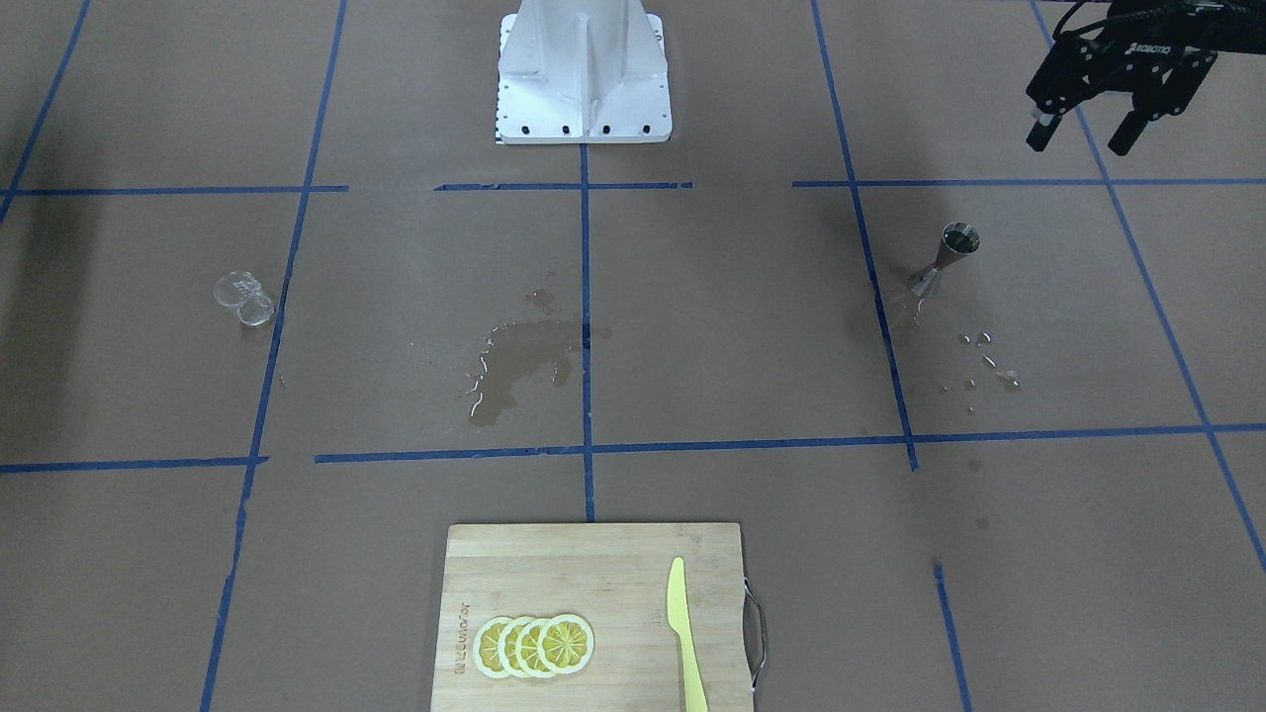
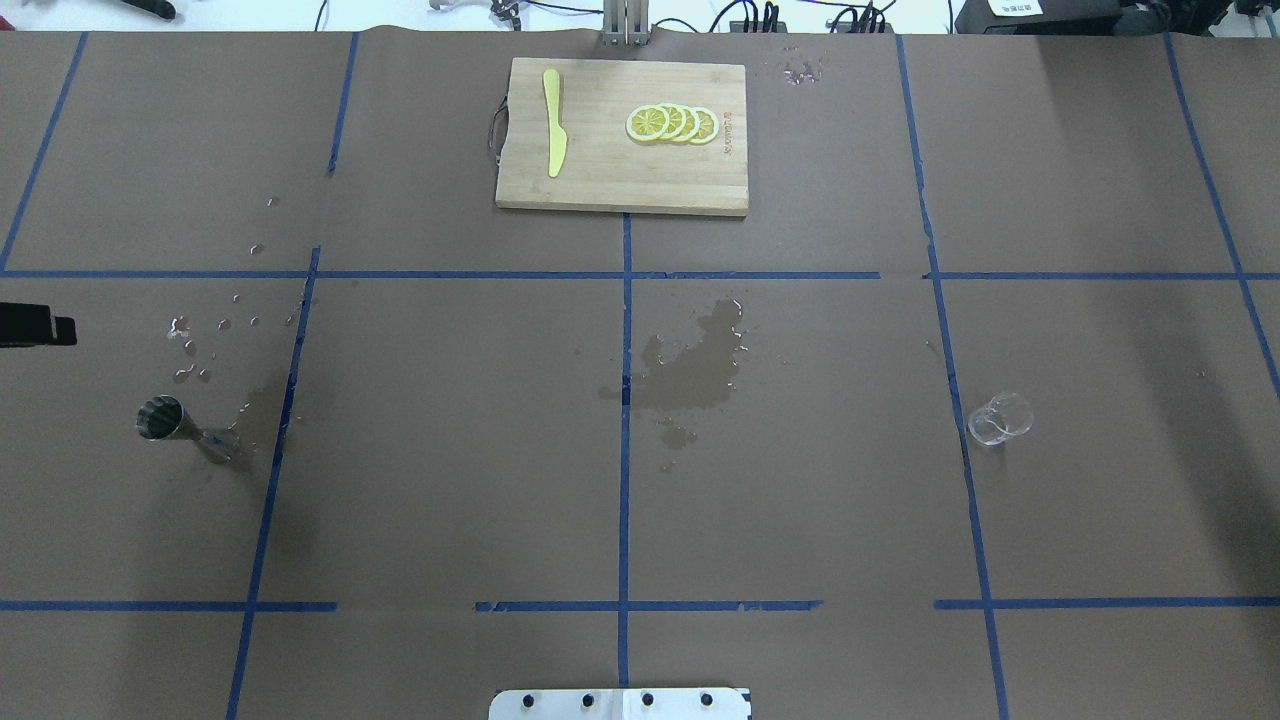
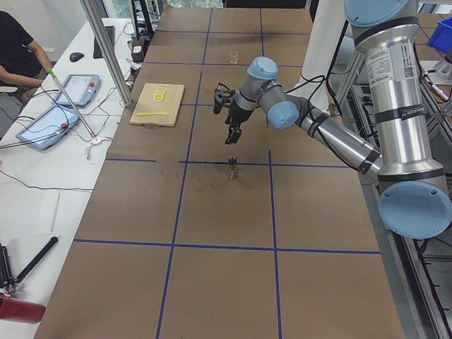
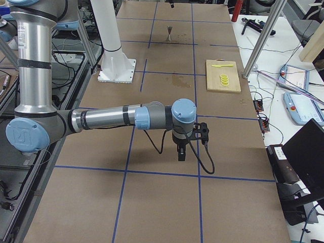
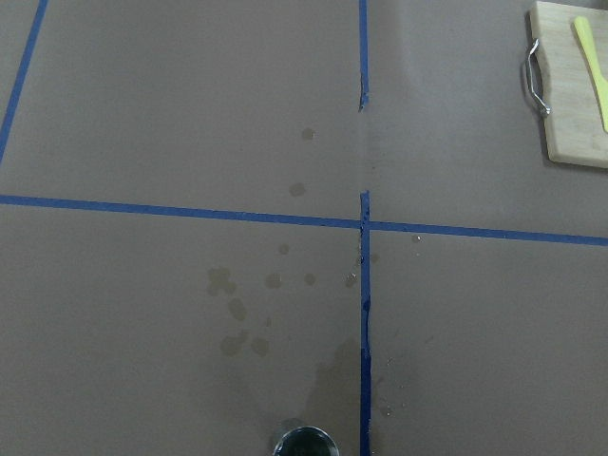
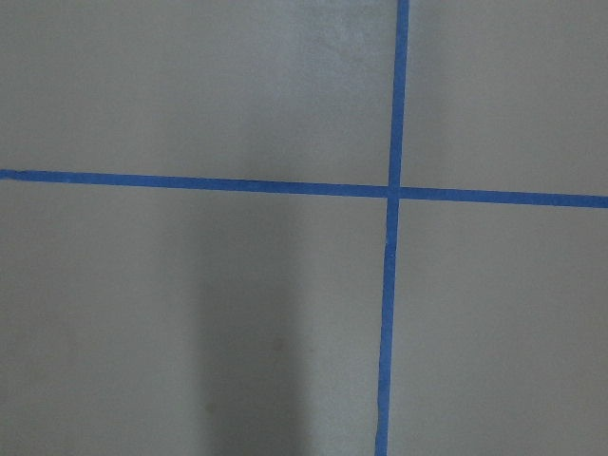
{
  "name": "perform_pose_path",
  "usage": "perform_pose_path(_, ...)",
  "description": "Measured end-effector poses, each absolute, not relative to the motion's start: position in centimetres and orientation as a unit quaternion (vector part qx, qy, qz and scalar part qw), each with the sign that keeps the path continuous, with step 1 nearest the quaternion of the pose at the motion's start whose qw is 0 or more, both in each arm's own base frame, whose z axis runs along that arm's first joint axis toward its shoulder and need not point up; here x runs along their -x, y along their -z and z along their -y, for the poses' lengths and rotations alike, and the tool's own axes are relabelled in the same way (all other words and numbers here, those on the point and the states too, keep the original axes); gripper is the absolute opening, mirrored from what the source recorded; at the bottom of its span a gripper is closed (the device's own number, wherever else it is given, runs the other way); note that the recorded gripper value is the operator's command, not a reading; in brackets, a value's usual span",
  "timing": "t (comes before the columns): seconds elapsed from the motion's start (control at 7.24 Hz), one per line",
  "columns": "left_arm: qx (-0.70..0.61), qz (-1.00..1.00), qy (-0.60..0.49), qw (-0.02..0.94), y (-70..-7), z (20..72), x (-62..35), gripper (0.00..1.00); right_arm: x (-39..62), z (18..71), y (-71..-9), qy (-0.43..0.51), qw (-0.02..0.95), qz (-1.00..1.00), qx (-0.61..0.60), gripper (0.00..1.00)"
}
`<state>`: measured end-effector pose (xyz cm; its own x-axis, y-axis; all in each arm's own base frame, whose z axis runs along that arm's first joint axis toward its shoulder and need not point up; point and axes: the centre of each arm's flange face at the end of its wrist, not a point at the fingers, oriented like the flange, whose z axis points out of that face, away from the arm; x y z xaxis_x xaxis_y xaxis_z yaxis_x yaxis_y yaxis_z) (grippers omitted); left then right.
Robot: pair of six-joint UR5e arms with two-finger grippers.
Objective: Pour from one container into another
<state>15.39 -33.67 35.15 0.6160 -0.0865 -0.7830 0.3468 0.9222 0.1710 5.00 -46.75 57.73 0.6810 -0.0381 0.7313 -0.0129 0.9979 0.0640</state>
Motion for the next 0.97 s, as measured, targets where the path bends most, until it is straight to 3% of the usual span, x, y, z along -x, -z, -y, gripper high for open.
perform_pose_path(0.41, -0.167, -0.376, 0.167, 0.896, -37.7, 26.9, -25.0, 1.0, -4.0, 46.8, -56.9, 0.004, 0.917, 0.399, -0.028, 1.0)
perform_pose_path(0.97, -0.184, -0.321, 0.226, 0.901, -40.1, 22.4, -29.6, 1.0, -3.6, 46.9, -56.6, 0.008, 0.916, 0.399, -0.029, 1.0)
